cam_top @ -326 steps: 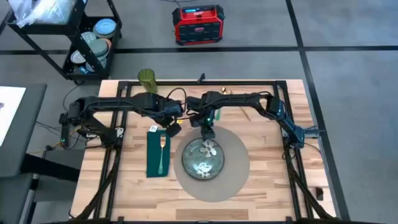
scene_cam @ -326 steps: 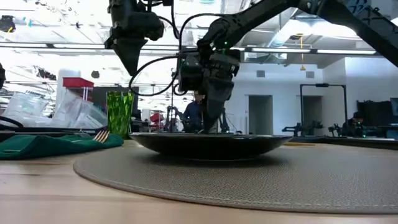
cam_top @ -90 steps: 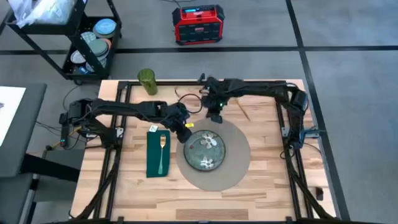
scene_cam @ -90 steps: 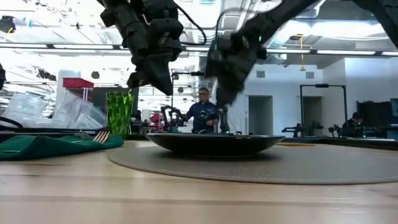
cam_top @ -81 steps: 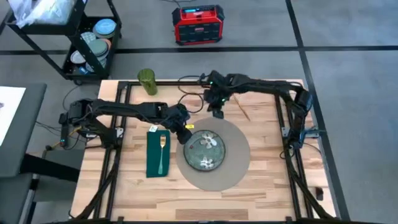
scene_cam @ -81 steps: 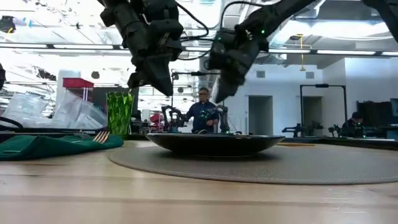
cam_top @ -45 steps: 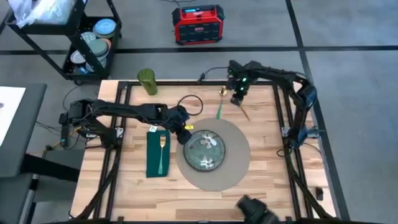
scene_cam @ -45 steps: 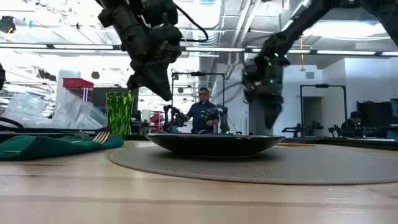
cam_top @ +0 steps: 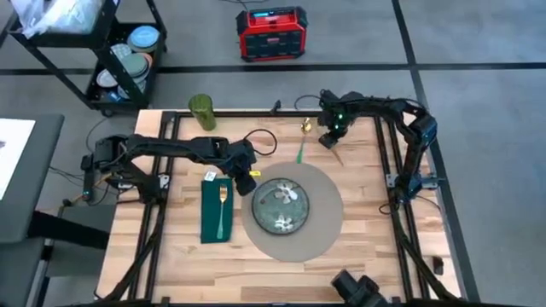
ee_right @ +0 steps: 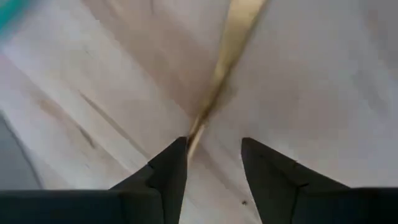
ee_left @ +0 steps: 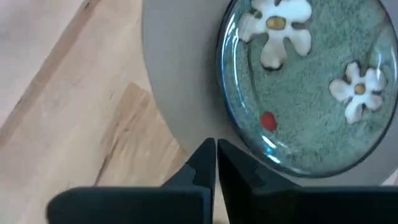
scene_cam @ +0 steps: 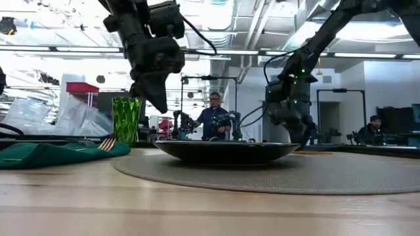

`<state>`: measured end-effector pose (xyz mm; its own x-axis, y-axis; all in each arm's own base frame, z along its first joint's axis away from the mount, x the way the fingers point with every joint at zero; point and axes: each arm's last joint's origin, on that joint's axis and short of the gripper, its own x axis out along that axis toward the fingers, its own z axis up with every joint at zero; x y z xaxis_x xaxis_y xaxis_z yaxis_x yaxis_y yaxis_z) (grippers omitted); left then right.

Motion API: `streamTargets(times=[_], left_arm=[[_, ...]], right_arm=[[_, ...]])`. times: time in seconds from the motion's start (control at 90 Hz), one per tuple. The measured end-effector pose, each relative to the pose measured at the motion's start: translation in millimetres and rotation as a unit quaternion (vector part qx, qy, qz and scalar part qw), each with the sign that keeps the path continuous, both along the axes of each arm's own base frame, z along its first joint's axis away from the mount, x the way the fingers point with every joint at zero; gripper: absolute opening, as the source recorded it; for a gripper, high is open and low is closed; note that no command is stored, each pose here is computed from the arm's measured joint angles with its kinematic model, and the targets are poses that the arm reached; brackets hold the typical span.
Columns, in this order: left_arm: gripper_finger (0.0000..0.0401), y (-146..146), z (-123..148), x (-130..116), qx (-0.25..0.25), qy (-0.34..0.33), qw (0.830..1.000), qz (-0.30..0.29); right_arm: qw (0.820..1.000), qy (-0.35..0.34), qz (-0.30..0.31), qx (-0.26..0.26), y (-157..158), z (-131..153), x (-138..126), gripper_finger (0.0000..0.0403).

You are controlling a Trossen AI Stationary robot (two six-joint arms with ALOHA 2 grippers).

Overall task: Set table place
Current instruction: Put the golden knife on the gray table mat

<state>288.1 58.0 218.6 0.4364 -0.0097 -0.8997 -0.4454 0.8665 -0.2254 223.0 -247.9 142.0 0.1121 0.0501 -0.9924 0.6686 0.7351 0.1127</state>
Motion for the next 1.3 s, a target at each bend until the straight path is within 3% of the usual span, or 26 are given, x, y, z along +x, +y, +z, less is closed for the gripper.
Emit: streamTargets(times=[0.3, 0.622, 0.944, 1.3], left_arm=[[0.0000, 7.3, -0.6, -3.1, 0.009, 0.008, 1.000, -0.011], [0.0000, 7.8, -1.8, -6.0, 0.014, 0.023, 0.999, -0.028], [0.0000, 12.9, -2.1, -8.0, 0.015, 0.027, 0.999, -0.024], [0.0000, 21.4, -1.6, -9.3, 0.020, 0.022, 0.999, -0.016]], right_arm=[[0.999, 0.033, -0.041, -0.004, 22.5, -11.3, 9.7, 0.0129], [0.996, 0.067, -0.061, -0.009, 41.2, -16.2, 17.1, 0.0008], [0.996, 0.052, -0.056, 0.044, 65.8, 6.2, 14.5, 0.0001], [0.995, 0.005, -0.083, 0.053, 108.6, 47.4, 15.4, 0.0001]])
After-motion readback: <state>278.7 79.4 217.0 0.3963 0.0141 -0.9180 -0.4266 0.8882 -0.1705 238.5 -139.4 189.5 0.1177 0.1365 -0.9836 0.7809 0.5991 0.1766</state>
